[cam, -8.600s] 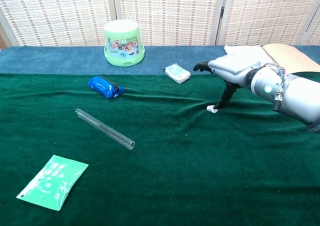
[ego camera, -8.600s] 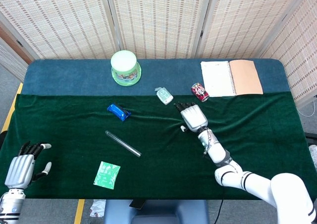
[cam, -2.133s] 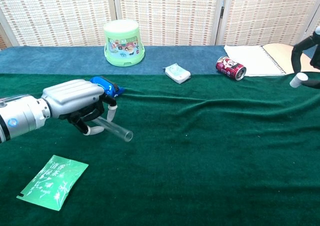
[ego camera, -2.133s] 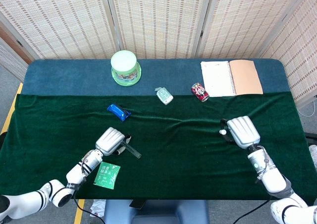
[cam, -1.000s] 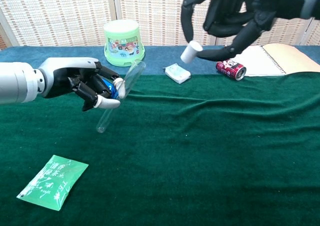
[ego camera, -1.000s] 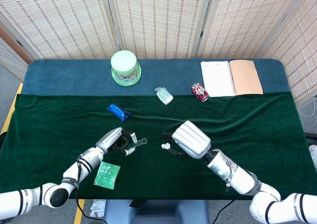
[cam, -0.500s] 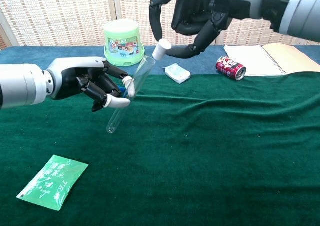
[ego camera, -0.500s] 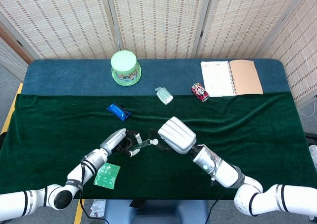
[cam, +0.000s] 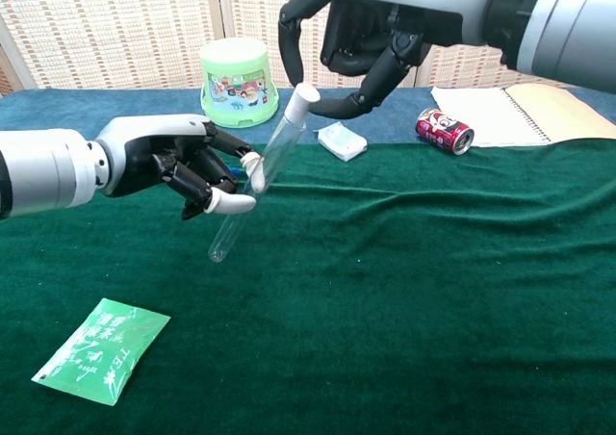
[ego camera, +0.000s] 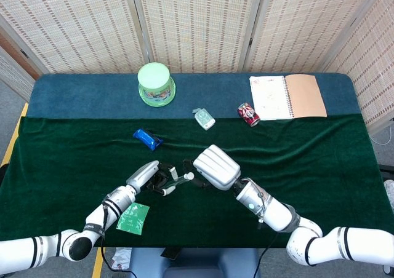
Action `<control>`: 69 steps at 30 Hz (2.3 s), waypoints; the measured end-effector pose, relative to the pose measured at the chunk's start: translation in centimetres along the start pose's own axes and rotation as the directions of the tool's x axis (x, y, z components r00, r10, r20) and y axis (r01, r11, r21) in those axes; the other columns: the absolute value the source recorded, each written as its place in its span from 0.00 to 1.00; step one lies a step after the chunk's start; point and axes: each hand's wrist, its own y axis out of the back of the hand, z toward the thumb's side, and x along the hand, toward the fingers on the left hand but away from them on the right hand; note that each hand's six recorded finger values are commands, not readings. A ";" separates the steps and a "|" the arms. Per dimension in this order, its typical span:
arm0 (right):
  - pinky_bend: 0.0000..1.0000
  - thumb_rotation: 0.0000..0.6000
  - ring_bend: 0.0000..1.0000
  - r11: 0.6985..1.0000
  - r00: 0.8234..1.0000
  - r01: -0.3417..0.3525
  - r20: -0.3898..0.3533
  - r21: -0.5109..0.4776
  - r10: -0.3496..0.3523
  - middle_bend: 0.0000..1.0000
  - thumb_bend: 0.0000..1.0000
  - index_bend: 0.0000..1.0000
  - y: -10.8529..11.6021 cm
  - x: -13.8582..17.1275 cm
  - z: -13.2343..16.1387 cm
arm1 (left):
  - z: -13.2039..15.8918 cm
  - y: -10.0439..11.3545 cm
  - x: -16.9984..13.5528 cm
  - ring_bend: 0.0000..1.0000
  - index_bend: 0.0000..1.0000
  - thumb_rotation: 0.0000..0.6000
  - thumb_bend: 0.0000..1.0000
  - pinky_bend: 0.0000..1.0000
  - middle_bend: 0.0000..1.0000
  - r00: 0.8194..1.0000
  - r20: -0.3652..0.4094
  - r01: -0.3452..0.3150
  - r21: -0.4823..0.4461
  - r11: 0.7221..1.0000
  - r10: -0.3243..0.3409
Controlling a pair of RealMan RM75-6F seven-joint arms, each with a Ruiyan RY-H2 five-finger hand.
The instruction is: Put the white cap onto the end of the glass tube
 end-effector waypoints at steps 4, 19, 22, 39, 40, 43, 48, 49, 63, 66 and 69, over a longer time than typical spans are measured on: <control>1.00 1.00 1.00 1.000 1.000 -0.005 -0.002 -0.001 0.005 0.95 0.63 0.77 -0.1 -0.1 0.1 | 0.0 0.0 0.0 0.82 0.78 1.00 0.41 0.76 0.90 1.000 -0.001 -0.001 0.000 1.000 0.001; 1.00 1.00 1.00 1.000 1.000 -0.020 -0.010 0.002 0.020 0.95 0.63 0.77 -0.7 -0.9 0.7 | 0.4 -0.1 0.1 0.82 0.78 1.00 0.41 0.76 0.90 1.000 0.004 0.001 0.010 1.000 -0.001; 1.00 1.00 1.00 1.000 1.000 -0.021 -0.011 -0.006 0.021 0.95 0.63 0.77 -0.9 -1.0 0.8 | 0.6 -0.1 0.1 0.82 0.78 1.00 0.41 0.77 0.90 1.000 0.010 -0.001 0.008 1.000 0.001; 1.00 1.00 1.00 0.998 0.998 -0.057 0.019 -0.032 0.058 0.96 0.63 0.77 -2.2 -1.5 0.3 | 0.4 1.1 -0.2 0.82 0.78 1.00 0.41 0.76 0.90 0.995 0.039 -0.093 0.117 0.989 0.089; 1.00 1.00 1.00 0.998 0.998 -0.058 0.020 -0.030 0.059 0.96 0.63 0.77 -2.3 -1.6 0.3 | 0.4 1.1 -0.2 0.82 0.79 1.00 0.41 0.76 0.90 0.995 0.038 -0.093 0.117 0.989 0.089; 1.00 1.00 1.00 0.998 0.998 -0.061 0.022 -0.024 0.062 0.96 0.64 0.77 -2.4 -1.7 0.2 | 0.4 1.2 -0.3 0.82 0.78 1.00 0.41 0.77 0.90 0.995 0.037 -0.093 0.118 0.989 0.090; 1.00 1.00 1.00 0.998 0.998 -0.061 0.022 -0.015 0.062 0.96 0.64 0.76 -2.5 -1.8 0.2 | 0.4 1.3 -0.3 0.82 0.78 1.00 0.41 0.76 0.90 0.995 0.036 -0.094 0.120 0.988 0.090; 1.00 1.00 1.00 0.998 0.998 -0.061 0.022 -0.012 0.062 0.95 0.64 0.74 -2.5 -1.8 0.2 | 0.4 1.3 -0.3 0.82 0.78 1.00 0.41 0.76 0.90 0.995 0.036 -0.094 0.123 0.988 0.090; 1.00 1.00 1.00 0.996 0.995 -0.095 0.033 -0.003 0.095 0.93 0.64 0.14 -3.4 -1.5 -0.6 | -0.3 1.2 -0.1 0.81 0.78 1.00 0.41 0.76 0.90 0.991 0.038 -0.130 0.243 0.961 0.125; 1.00 1.00 1.00 0.995 0.995 -0.098 0.035 -0.008 0.098 0.93 0.64 0.10 -3.6 -1.5 -0.7 | -0.7 1.0 -0.1 0.81 0.78 1.00 0.41 0.76 0.90 0.991 0.035 -0.136 0.278 0.951 0.132; 1.00 1.00 1.00 0.996 0.995 -0.089 0.033 -0.015 0.090 0.93 0.64 0.09 -3.4 -1.4 -0.7 | -1.0 1.2 -0.1 0.81 0.78 1.00 0.41 0.76 0.90 0.989 0.032 -0.147 0.309 0.940 0.144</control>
